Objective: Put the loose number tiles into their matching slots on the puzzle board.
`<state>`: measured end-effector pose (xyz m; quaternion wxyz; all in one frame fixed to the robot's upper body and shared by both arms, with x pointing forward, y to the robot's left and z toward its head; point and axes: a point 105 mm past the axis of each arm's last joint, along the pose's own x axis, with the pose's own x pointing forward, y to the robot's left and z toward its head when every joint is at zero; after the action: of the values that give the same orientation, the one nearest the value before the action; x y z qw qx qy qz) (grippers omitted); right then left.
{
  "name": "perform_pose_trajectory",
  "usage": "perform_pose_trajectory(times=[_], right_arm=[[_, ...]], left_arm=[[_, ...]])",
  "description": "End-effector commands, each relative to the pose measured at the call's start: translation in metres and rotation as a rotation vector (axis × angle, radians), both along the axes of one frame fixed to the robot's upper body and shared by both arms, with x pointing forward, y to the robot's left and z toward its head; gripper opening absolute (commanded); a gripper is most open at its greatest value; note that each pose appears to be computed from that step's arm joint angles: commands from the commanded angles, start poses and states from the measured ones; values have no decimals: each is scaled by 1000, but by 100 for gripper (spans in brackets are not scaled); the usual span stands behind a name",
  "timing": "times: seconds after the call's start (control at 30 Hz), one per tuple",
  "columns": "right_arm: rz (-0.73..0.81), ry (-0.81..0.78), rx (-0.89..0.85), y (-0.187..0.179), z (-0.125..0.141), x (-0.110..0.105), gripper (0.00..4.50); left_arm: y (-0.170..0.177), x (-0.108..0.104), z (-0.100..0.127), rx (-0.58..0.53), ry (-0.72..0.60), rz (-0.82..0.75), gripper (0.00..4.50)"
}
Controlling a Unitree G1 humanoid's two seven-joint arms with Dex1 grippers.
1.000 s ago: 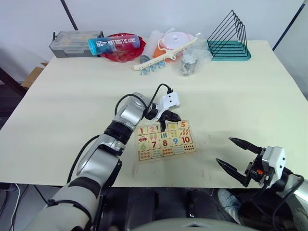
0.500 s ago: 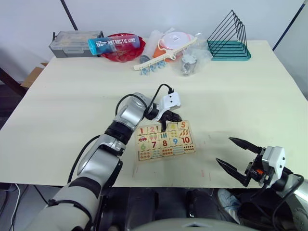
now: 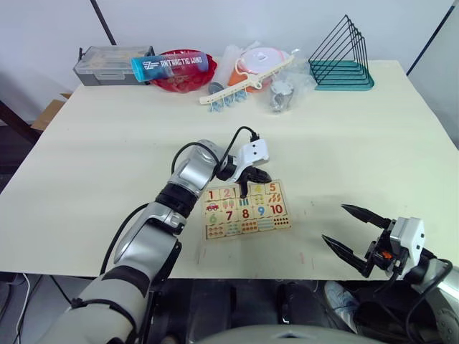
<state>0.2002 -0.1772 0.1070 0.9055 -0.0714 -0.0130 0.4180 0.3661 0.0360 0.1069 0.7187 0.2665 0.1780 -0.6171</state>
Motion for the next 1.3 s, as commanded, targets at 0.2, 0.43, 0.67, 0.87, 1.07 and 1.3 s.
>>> perform_pose_trajectory(times=[0.2,0.43,0.67,0.87,1.07,1.3], right_arm=[[9,-24,-3,0,6,0,450],[13,-24,-5,-1,5,1,450],[31,-22,-6,-1,6,4,450],[40,-18,9,-1,7,9,450],[24,-6,18,-7,6,15,450],[-45,8,2,-21,3,23,450]], left_arm=[[-3,2,13,-31,-38,-15,7],[-2,4,24,-73,-49,-10,7],[4,2,37,-139,-55,-7,7],[23,0,47,-214,-64,48,7],[55,-6,55,-324,-61,131,7],[108,-14,58,-429,-59,287,7]])
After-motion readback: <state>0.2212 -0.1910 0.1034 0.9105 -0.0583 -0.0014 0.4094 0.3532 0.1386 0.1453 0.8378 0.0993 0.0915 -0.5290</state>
